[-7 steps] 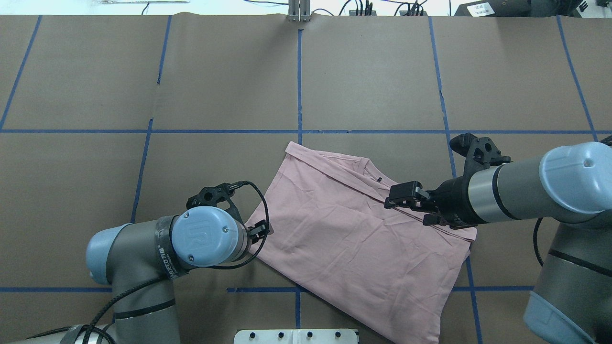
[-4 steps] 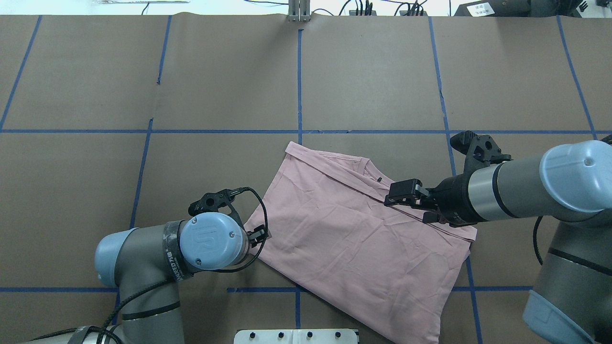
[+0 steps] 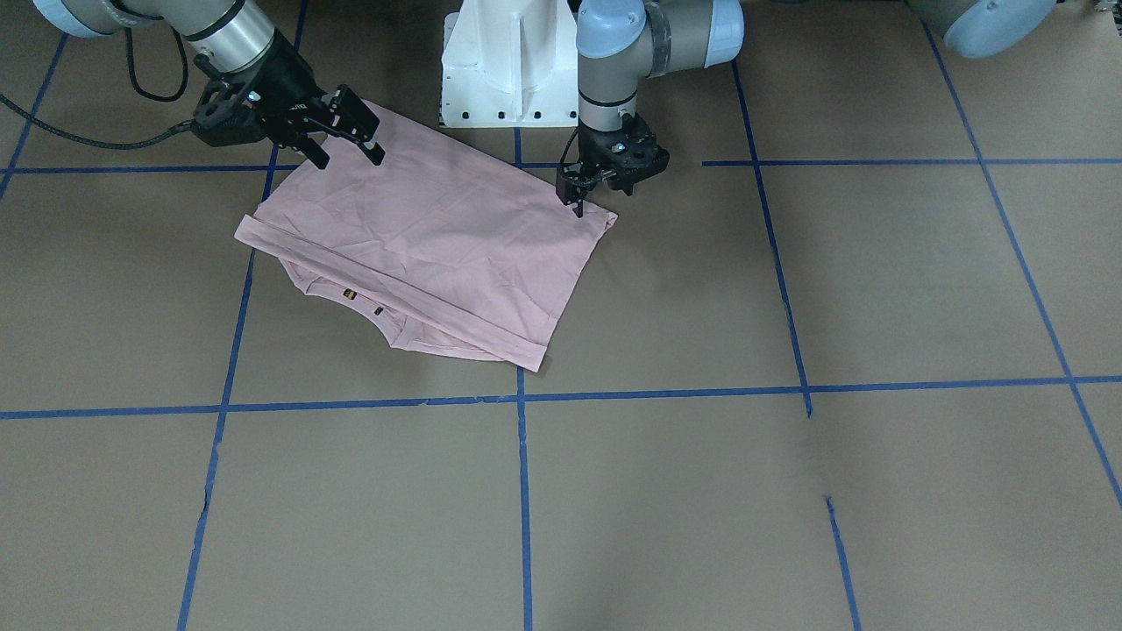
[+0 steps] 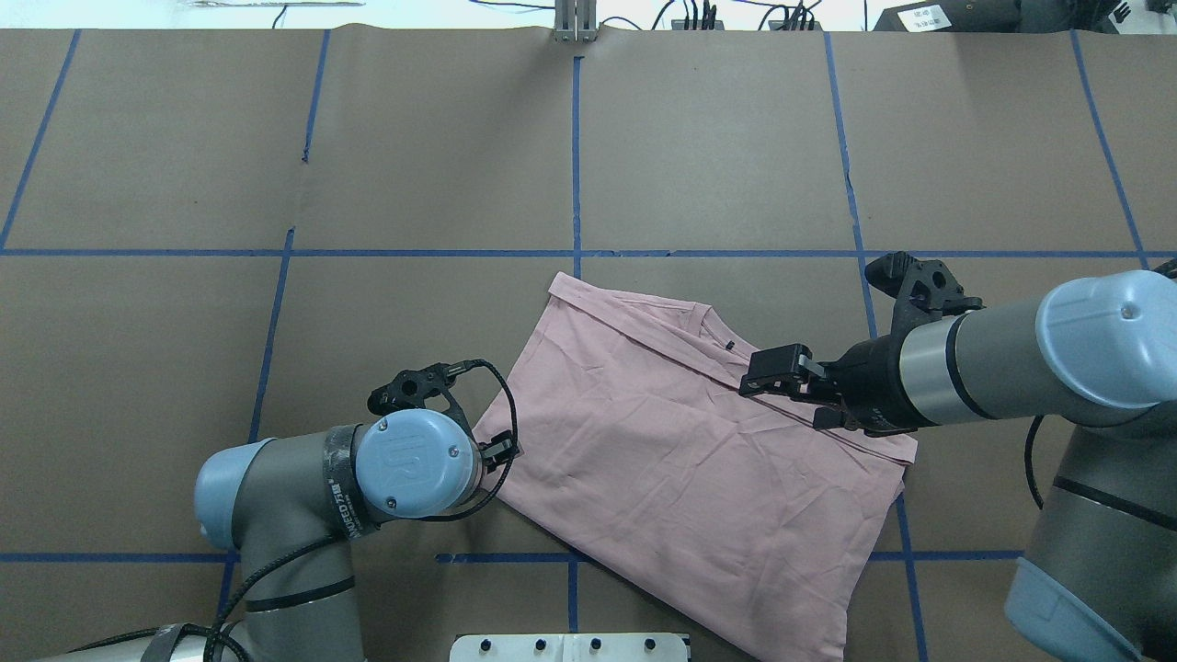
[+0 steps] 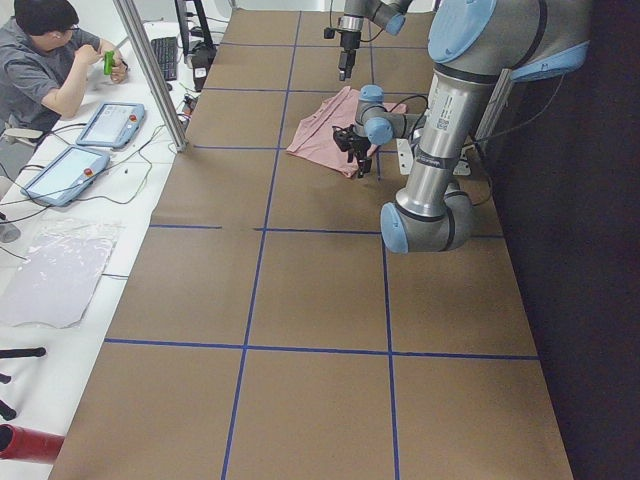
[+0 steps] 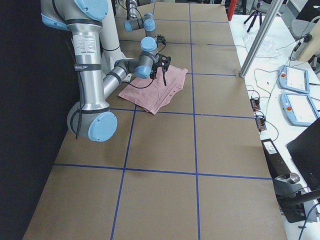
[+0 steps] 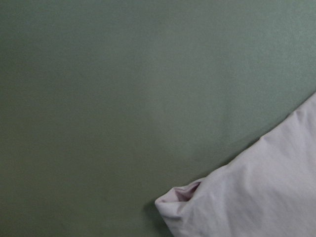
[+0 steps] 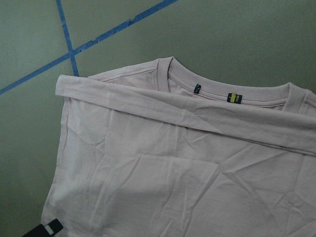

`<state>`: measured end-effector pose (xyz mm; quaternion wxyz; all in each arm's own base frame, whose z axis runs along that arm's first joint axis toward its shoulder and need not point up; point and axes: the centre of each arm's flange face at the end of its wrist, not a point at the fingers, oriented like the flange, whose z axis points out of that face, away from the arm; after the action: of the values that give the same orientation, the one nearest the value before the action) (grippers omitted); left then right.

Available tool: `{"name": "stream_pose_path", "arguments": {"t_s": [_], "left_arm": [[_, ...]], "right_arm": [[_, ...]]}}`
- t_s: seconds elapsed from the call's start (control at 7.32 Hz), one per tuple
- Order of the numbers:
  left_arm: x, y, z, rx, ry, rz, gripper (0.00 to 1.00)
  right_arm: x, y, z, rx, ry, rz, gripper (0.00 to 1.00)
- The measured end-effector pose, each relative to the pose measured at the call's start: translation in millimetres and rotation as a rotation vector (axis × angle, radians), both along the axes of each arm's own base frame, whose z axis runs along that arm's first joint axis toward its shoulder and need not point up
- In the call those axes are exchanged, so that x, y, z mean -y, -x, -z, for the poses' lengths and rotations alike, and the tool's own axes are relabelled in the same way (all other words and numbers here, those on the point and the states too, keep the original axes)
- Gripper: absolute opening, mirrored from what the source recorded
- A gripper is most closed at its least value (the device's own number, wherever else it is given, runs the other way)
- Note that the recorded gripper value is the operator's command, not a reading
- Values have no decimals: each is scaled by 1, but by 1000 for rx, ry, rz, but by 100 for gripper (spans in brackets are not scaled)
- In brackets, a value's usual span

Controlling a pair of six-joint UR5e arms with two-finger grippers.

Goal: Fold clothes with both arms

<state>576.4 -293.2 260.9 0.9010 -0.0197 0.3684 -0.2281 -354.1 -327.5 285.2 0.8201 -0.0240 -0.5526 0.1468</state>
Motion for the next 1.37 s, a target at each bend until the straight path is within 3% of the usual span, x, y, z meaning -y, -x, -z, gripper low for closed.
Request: {"name": "stream_pose_path", "arguments": {"t_s": [0.41,0.68,0.82,1.09,1.37], "left_arm": [[5,-4,-3,1,-11,10,91],[9,-10,-8,-5,-22,17,79],[10,-11,-9,-8,-25,18,62],[11,-11,-9,-11,-27,19,0],[12,-5,-2,-24,-35,21,0]], "right_arm": [[1,1,-2,-5,3,0,100],[1,2,-3,-7,4,0,100],[1,2,-3,-7,4,0,100],[1,2,-3,-5,4,0,100],[1,2,-1,-3,2,-1,100]]}}
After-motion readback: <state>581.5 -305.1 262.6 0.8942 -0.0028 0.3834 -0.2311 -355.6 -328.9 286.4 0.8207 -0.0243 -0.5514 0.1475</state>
